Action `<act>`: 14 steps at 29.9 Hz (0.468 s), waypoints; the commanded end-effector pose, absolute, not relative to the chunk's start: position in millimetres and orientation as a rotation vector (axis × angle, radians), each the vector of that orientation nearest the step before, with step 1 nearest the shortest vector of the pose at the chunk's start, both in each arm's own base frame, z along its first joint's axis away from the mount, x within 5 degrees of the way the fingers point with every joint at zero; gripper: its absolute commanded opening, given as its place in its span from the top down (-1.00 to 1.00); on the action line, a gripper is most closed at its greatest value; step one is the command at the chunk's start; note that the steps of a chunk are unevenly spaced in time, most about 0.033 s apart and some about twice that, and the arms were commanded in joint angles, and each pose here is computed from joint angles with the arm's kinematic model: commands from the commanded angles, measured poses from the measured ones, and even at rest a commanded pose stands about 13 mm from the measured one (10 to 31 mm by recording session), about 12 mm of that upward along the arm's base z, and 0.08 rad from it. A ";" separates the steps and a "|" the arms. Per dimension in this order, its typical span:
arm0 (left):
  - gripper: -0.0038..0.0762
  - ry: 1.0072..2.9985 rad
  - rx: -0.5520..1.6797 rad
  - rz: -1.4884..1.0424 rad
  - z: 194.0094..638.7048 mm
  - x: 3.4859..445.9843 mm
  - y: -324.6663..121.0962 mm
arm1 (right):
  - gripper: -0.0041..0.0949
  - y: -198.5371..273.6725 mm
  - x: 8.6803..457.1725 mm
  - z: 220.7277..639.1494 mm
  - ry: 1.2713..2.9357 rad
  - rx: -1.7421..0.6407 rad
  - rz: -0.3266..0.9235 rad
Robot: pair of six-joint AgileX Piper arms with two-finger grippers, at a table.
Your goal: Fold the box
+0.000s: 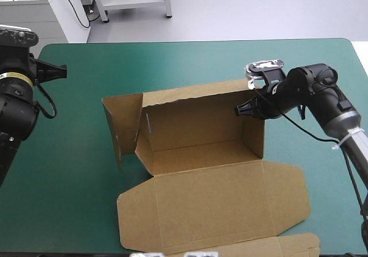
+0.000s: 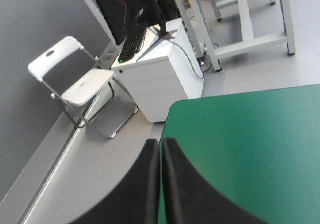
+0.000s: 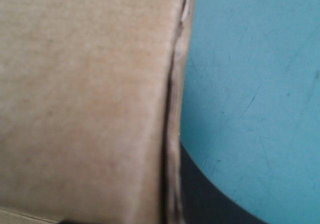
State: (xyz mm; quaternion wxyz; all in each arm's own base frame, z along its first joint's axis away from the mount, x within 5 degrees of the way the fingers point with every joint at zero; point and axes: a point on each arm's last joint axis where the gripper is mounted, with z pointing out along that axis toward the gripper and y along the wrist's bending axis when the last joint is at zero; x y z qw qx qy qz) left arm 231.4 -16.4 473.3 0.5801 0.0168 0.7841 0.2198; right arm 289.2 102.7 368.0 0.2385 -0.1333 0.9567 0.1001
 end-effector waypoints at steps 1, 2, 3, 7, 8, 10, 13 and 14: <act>0.90 1.781 0.003 0.503 481.9 226.5 -4.2 | 0.91 101.7 278.4 388.9 2.580 -0.355 0.315; 0.90 1.794 -0.002 0.499 479.9 227.1 -2.1 | 0.91 101.4 277.1 388.2 2.597 -0.359 0.313; 0.90 1.810 0.004 0.496 477.9 227.5 -1.0 | 0.91 101.5 275.6 387.5 2.614 -0.362 0.318; 0.90 1.840 0.027 0.483 473.3 228.5 -1.3 | 0.91 103.6 272.4 386.6 2.643 -0.369 0.359; 0.90 1.844 0.028 0.474 472.6 229.3 -2.0 | 0.91 103.7 272.9 386.9 2.636 -0.371 0.359; 0.90 1.850 0.024 0.469 472.0 229.2 -2.1 | 0.91 103.5 274.6 386.8 2.625 -0.368 0.350; 0.90 1.865 0.031 0.452 470.5 229.1 -3.3 | 0.91 103.8 278.4 386.9 2.597 -0.361 0.342; 0.90 1.872 0.043 0.455 470.0 229.1 -3.6 | 0.91 104.3 280.1 385.7 2.596 -0.360 0.342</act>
